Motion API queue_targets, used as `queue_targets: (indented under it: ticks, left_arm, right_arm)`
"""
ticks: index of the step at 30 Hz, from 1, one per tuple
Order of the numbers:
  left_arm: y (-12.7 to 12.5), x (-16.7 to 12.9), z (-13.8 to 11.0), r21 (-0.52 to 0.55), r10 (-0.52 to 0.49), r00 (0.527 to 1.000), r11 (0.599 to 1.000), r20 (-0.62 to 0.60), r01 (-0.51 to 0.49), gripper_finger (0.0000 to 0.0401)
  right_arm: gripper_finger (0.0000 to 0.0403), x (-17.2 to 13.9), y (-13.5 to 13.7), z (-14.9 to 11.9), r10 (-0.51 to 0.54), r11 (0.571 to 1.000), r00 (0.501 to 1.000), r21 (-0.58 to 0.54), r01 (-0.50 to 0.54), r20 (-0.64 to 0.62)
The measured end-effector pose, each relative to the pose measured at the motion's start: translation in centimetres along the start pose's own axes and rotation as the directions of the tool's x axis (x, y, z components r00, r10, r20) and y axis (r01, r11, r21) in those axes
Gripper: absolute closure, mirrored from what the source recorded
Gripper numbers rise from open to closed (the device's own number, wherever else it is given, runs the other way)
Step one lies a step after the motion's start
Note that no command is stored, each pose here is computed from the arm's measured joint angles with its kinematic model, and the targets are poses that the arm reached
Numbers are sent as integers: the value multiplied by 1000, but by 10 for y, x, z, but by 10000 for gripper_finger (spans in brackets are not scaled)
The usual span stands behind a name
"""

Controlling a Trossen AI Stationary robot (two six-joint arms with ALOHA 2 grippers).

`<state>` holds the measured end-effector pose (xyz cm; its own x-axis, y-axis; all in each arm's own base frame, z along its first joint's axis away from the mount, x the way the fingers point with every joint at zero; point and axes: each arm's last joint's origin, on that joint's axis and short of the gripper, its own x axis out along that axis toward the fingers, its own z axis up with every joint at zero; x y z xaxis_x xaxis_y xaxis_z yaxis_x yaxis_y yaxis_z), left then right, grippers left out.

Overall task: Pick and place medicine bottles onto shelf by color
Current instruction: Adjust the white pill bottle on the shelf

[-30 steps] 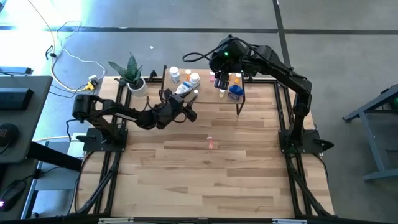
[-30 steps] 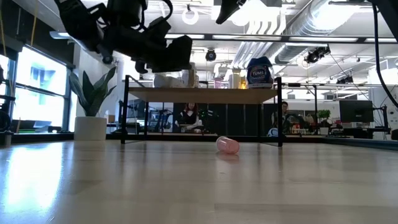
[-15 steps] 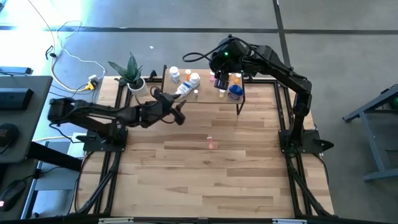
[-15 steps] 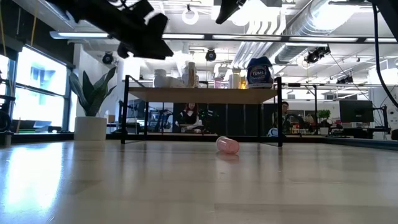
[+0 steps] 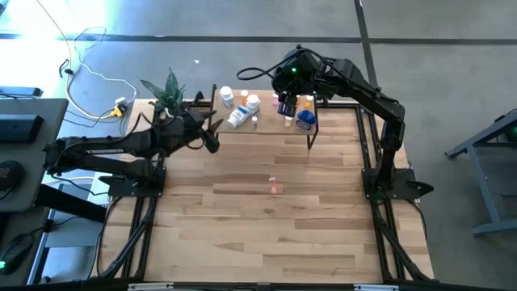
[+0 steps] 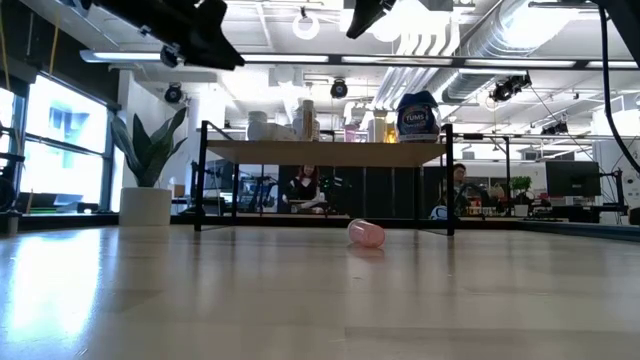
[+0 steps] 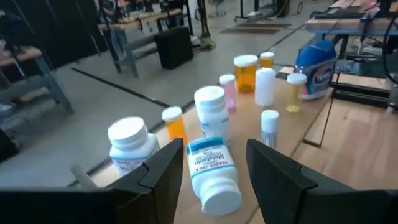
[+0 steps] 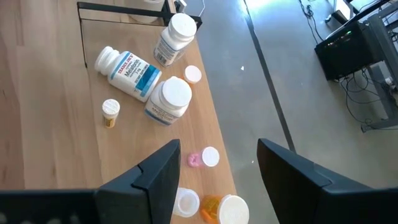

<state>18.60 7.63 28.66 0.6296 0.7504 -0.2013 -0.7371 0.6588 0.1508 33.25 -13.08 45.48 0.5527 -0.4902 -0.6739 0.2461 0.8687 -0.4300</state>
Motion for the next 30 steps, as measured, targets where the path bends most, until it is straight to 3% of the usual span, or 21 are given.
queue_targets:
  ticks: [7,13,22,30]
  left_arm:
    - [1,17,-12,-30,-91,992,996,-89,89,235]
    - [-5,27,-19,20,-90,988,995,-128,93,220]
    - [-9,35,-24,-39,-86,985,996,-151,81,155]
    - [-18,52,-38,31,-51,978,998,-200,58,152]
  right_arm:
    - [199,0,0,0,14,1000,1000,0,-14,6]
    - [199,0,1,0,24,999,1000,39,-24,11]
    - [199,0,1,1,37,998,999,46,-38,16]
    - [199,0,1,1,37,998,999,49,-38,16]
